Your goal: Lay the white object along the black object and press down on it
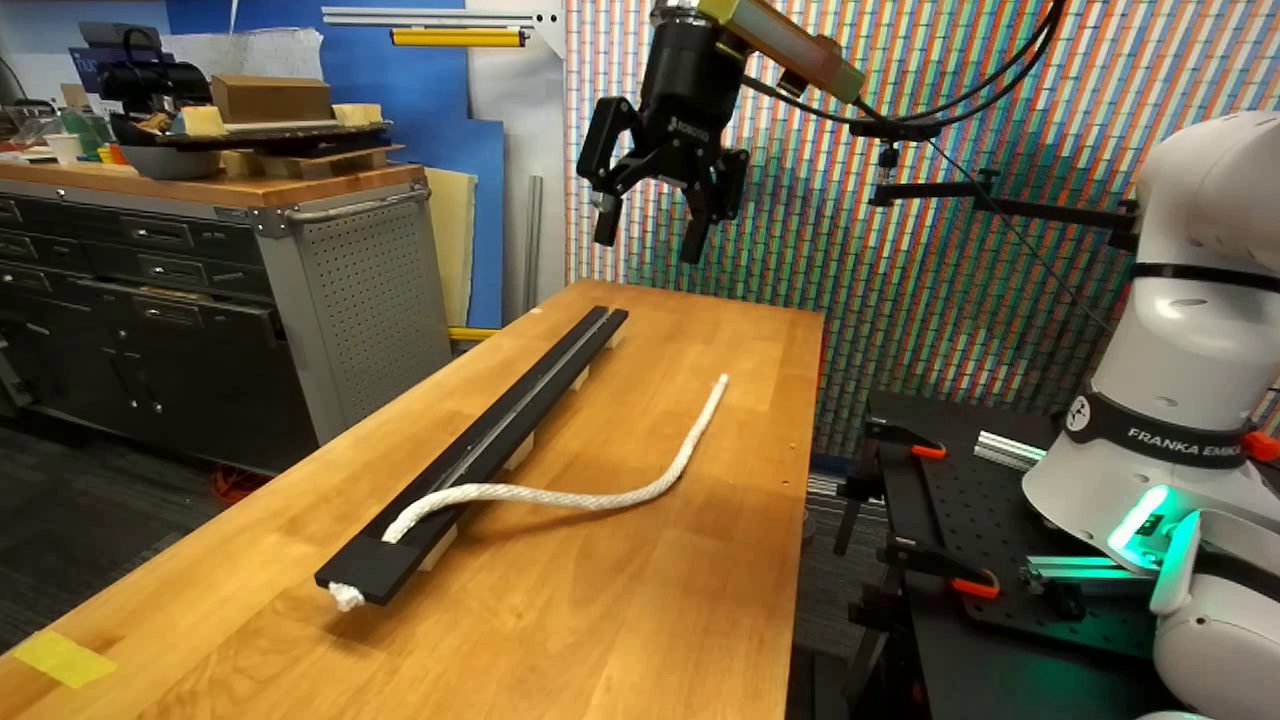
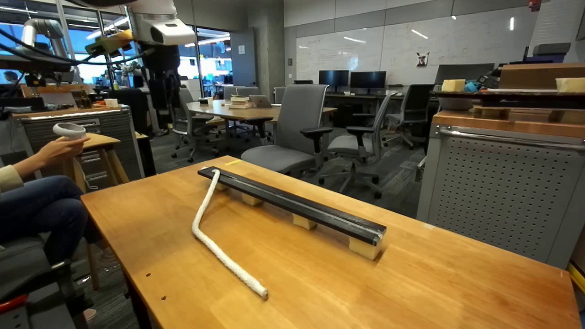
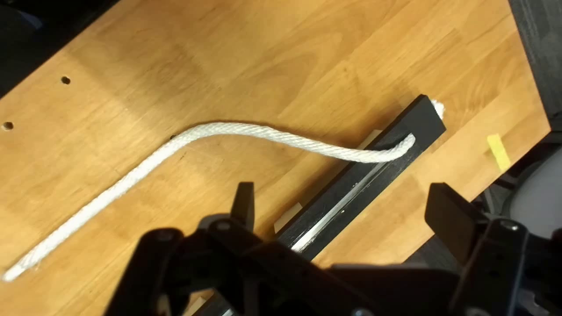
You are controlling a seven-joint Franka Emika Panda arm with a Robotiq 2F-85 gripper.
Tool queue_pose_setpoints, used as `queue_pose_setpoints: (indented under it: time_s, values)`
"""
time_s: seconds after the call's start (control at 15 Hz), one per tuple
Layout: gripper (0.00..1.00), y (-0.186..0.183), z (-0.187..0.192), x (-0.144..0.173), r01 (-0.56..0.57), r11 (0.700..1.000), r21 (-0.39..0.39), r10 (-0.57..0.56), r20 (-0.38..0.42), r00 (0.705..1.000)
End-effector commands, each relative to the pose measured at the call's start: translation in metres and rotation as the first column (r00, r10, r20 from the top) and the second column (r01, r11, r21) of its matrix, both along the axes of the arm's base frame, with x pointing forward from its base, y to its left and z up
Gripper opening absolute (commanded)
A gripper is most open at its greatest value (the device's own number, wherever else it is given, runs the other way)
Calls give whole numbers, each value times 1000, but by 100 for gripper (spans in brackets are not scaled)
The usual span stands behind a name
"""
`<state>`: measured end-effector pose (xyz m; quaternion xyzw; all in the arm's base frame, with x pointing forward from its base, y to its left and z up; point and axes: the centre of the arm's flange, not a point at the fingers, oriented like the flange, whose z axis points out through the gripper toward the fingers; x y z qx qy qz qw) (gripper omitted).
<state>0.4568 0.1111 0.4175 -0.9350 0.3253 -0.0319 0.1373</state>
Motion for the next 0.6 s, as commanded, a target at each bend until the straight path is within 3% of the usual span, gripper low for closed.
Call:
queue_pose_setpoints:
  time_s: [0.0,0.07,0.53]
  values:
    - [100,2,4,17,24,998,61,-23,-10,1000]
    - [100,-2,-4,6,21,1000,21,-20,-12,1000]
    - [100,-2,-9,6,22,1000,21,-22,-23,1000]
